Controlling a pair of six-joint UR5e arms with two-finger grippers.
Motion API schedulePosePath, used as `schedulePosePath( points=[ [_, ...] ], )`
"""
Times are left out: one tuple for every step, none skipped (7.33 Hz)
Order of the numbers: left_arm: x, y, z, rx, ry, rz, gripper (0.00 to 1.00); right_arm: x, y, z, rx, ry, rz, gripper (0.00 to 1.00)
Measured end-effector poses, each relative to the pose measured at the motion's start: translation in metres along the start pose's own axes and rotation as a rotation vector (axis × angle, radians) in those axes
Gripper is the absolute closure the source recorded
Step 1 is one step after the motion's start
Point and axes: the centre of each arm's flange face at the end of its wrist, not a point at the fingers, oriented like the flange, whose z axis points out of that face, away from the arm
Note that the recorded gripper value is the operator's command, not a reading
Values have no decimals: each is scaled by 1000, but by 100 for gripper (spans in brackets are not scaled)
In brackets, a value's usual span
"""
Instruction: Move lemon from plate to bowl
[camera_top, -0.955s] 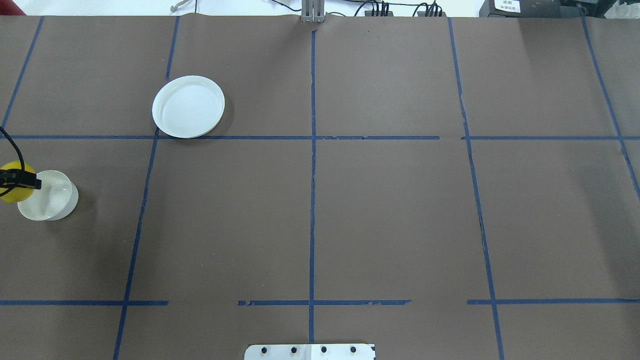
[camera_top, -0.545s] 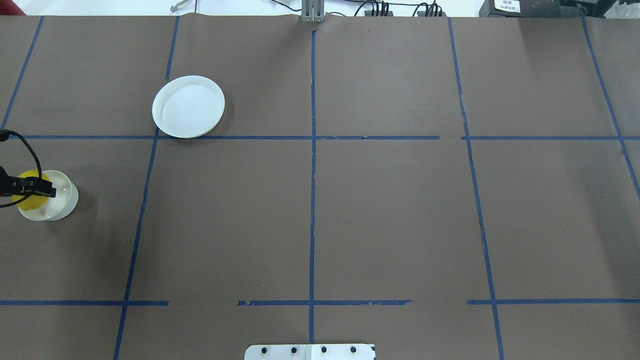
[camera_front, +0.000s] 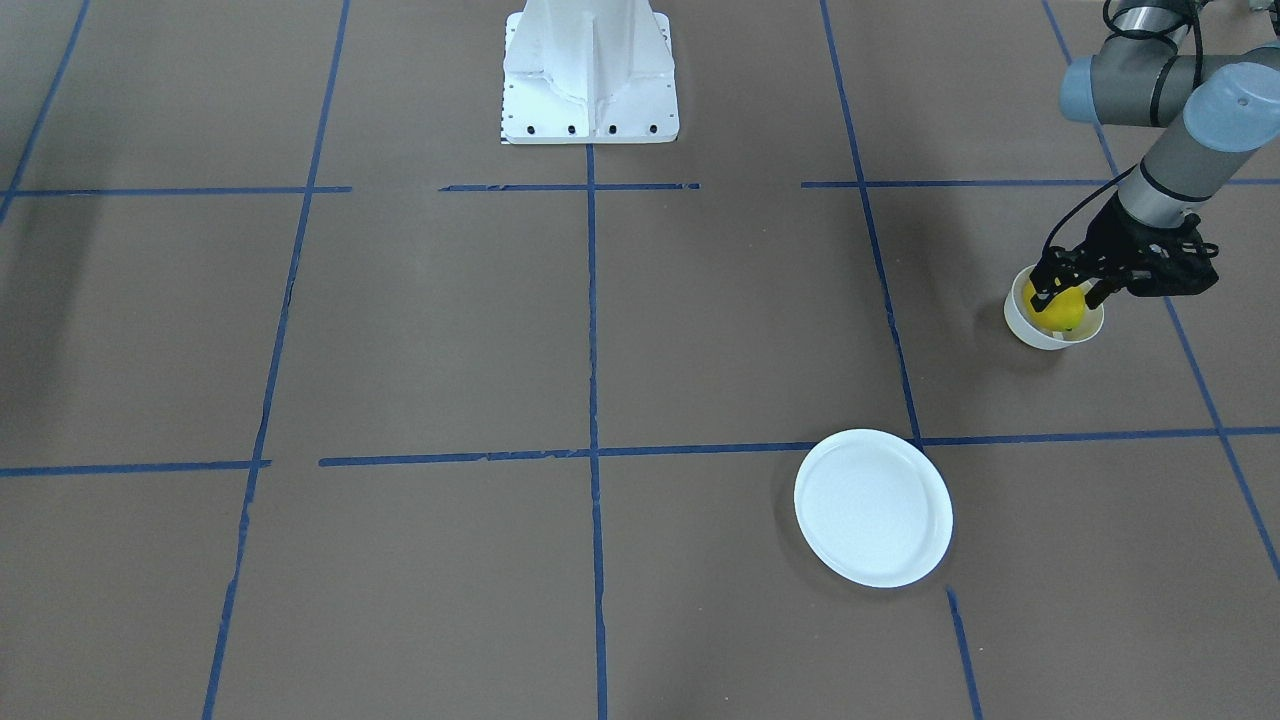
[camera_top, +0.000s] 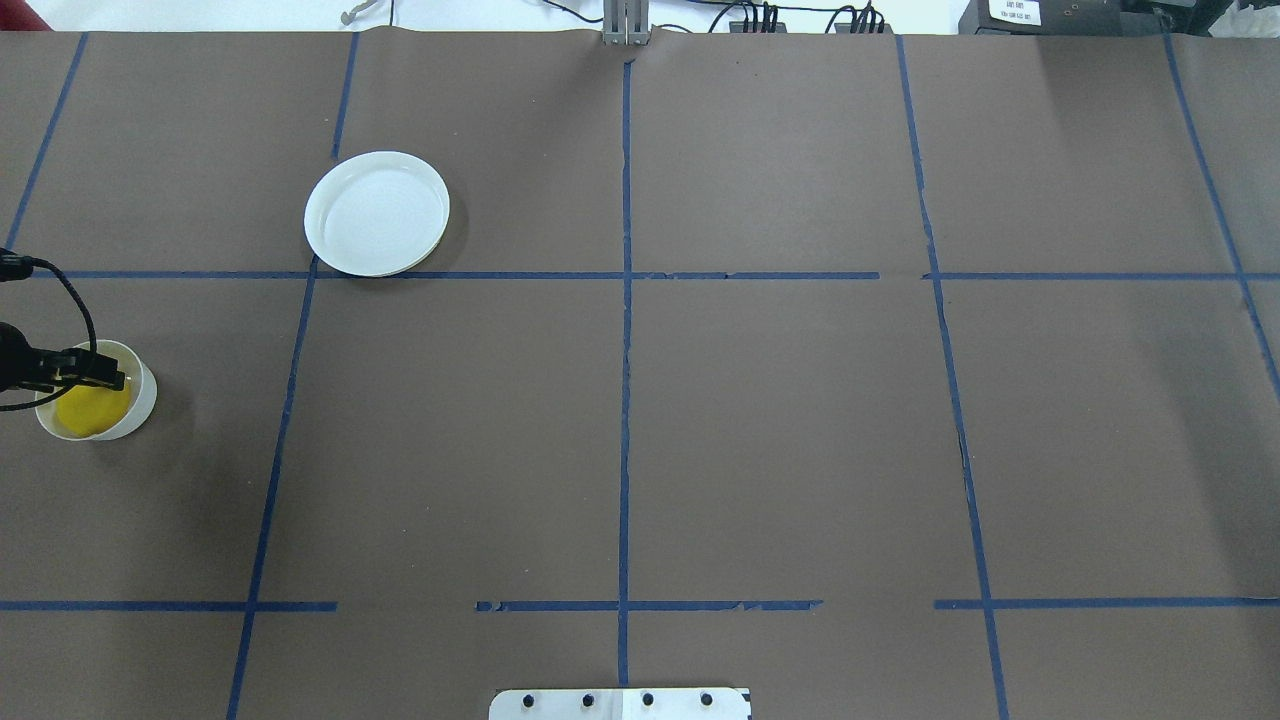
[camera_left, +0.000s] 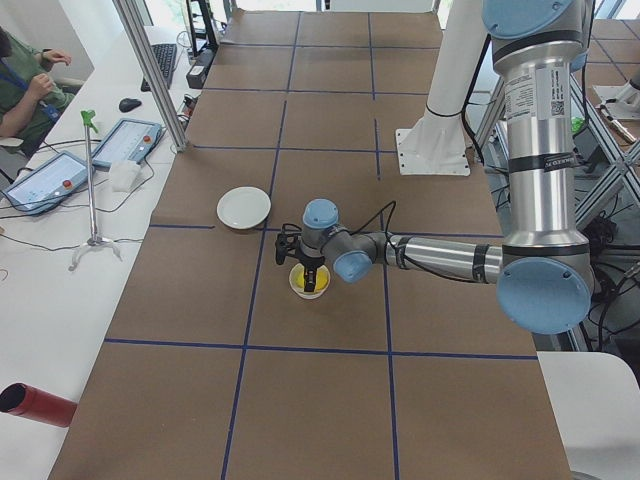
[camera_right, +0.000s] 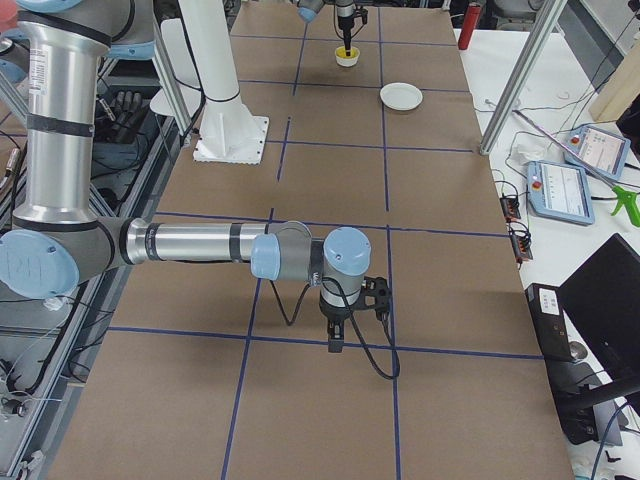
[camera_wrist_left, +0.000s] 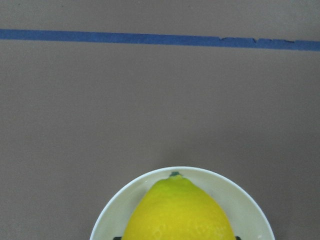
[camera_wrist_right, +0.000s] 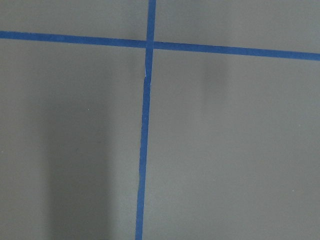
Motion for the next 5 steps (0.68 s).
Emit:
schedulePosePath(
  points=[
    [2, 0, -1, -3, 5, 4, 1, 0, 0, 0, 0, 0, 0, 0],
    [5, 1, -5, -14, 19, 10, 1, 0, 0, 0, 0, 0, 0, 0],
    [7, 1, -11, -26, 38, 34, 1, 0, 0, 0, 0, 0, 0, 0],
    [-2, -2, -24, -15, 46, 82, 1, 0, 0, 0, 0, 0, 0, 0],
    [-27, -11, -43, 14, 31, 134, 1, 0, 0, 0, 0, 0, 0, 0]
  ],
)
